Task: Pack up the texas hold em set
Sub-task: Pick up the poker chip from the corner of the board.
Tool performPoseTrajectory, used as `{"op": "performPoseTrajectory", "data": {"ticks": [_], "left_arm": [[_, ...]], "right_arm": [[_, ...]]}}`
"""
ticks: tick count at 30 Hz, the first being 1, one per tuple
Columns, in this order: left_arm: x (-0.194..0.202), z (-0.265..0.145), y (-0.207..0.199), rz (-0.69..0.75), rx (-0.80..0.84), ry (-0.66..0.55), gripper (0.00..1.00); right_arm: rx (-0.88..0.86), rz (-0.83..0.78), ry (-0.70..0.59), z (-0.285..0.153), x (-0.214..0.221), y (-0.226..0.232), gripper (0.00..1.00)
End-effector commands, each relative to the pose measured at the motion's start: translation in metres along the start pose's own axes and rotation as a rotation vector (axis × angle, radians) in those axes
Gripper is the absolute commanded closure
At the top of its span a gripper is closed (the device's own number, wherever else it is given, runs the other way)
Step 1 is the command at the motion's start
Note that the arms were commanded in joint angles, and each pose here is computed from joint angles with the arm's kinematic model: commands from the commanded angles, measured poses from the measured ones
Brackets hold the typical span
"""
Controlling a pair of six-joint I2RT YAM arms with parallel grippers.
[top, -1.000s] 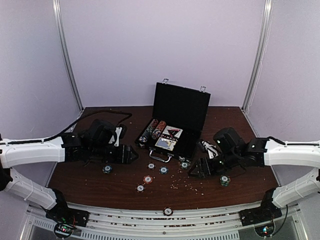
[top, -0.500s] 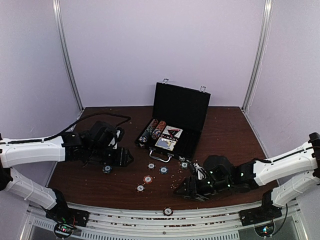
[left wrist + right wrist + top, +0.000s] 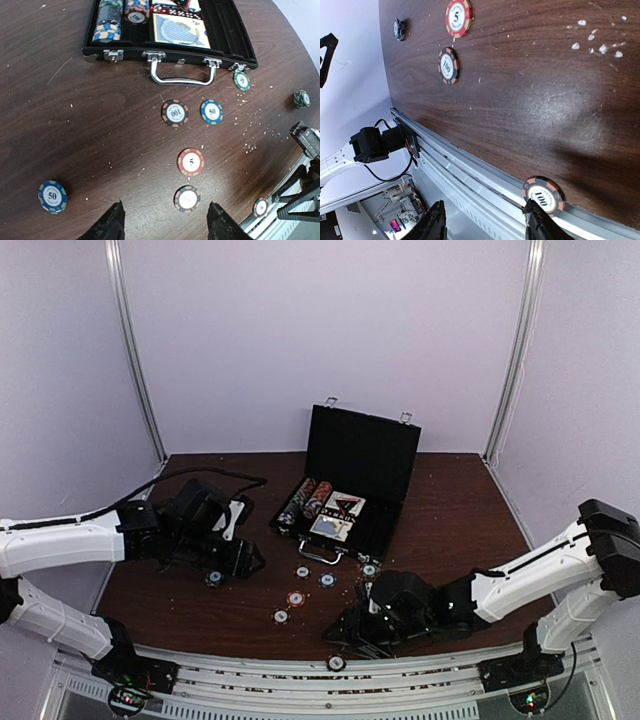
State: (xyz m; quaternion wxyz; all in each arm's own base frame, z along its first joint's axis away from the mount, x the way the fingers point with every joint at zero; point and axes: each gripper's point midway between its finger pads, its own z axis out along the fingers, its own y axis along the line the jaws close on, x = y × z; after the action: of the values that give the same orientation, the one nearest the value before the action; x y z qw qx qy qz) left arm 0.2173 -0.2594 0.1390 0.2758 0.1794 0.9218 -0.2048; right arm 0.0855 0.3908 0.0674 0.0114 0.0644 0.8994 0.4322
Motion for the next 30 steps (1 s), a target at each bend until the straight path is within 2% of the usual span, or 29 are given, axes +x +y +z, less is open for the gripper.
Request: {"op": "performPoseTrajectory", "data": {"ticks": [1, 10, 16, 23, 30], "left_arm": [[-0.014, -0.012, -0.016, 0.104, 0.059, -0.02, 0.42], [-0.027, -0.014, -0.034, 0.146, 0.123, -0.022, 0.42], [-0.037, -0.012, -0.03, 0.246, 0.079, -0.02, 0.42], [-0.046, -0.018, -0.024, 0.261, 0.093, -0.028, 0.42], [-0.053, -0.019, -0.019, 0.26, 0.101, -0.038, 0.42]], "right_arm": [[0.042, 0.024, -0.009, 0.001, 0.004, -0.002, 0.47], [0.138, 0.04, -0.041, -0.005, 0.008, -0.025, 0.47], [0.171, 0.055, -0.061, 0.001, 0.007, -0.034, 0.48], [0.165, 0.108, -0.089, 0.005, 0.008, -0.038, 0.49], [0.238, 0.118, -0.091, 0.006, 0.014, -0.046, 0.51]]}}
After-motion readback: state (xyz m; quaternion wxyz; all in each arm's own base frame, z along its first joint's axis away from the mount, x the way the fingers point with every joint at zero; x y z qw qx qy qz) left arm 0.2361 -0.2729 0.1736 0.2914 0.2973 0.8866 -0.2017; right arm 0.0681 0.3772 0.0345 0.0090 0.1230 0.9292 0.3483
